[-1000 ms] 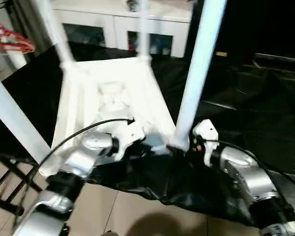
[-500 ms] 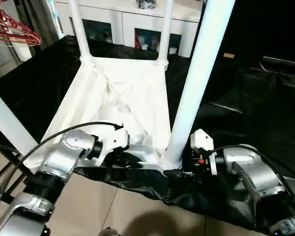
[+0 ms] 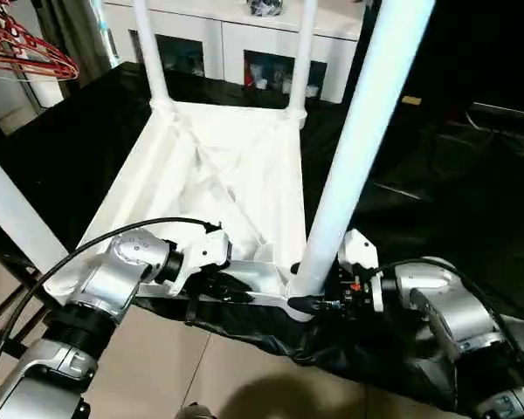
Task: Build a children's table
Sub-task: Rotate leg to tighten
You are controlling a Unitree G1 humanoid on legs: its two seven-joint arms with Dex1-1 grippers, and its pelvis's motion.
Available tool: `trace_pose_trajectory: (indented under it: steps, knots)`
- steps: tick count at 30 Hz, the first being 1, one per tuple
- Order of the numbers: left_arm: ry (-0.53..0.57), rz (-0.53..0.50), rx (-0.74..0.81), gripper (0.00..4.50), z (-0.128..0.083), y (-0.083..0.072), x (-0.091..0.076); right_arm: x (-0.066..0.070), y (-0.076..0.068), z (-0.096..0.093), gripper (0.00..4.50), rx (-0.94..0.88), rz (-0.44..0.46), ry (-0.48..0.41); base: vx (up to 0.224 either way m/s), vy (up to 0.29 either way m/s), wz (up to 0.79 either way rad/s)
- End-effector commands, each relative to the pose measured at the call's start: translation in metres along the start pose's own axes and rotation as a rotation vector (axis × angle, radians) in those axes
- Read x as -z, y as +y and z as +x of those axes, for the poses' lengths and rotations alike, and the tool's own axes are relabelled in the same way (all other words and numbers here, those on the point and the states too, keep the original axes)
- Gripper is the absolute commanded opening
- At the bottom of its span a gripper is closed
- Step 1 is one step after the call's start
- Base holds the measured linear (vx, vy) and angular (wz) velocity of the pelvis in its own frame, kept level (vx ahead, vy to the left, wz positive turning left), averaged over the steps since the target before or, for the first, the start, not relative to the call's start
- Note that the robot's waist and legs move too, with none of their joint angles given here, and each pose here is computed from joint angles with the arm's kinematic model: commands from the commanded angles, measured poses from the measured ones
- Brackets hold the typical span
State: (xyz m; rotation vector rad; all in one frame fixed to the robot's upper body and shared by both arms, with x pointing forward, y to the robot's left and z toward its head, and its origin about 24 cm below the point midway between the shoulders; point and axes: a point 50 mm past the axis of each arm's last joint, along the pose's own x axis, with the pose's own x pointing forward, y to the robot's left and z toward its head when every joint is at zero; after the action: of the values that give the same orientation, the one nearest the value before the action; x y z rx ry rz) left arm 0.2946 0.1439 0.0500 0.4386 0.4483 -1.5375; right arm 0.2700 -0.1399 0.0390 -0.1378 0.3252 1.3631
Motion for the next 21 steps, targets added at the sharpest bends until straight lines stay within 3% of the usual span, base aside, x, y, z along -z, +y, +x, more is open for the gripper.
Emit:
trace_pose_trajectory:
  steps: [1, 4, 6, 10, 17, 20, 21]
  knots:
    - [-0.045, 0.001, -0.083, 0.00, 0.003, 0.009, -0.008, 0.004, 0.008, 0.008, 2.66, -0.025, 0.019, -0.002, 0.000, 0.000, 0.00]
    - [-0.056, -0.016, -0.158, 0.00, 0.007, 0.016, -0.011, 0.008, 0.004, 0.013, 2.65, 0.066, 0.035, -0.024, 0.000, 0.000, 0.00]
    - [-0.063, -0.054, -0.264, 0.00, 0.018, 0.024, -0.015, 0.011, -0.009, 0.024, 2.65, 0.276, 0.100, -0.077, 0.000, 0.000, 0.00]
    - [-0.089, -0.084, -0.360, 0.00, 0.041, 0.031, -0.027, 0.009, -0.015, 0.045, 2.64, 0.442, 0.201, -0.161, 0.000, 0.000, 0.00]
    - [-0.083, -0.073, -0.425, 0.00, 0.066, 0.034, -0.041, 0.008, -0.020, 0.077, 2.64, 0.636, 0.259, -0.112, 0.000, 0.000, 0.00]
    - [-0.080, -0.041, -0.435, 0.00, 0.078, 0.032, -0.049, 0.001, -0.022, 0.091, 2.64, 0.708, 0.263, -0.123, 0.000, 0.000, 0.00]
    - [-0.084, -0.014, -0.419, 0.00, 0.082, 0.029, -0.053, -0.004, -0.022, 0.094, 2.99, 0.707, 0.250, -0.143, 0.000, 0.000, 0.00]
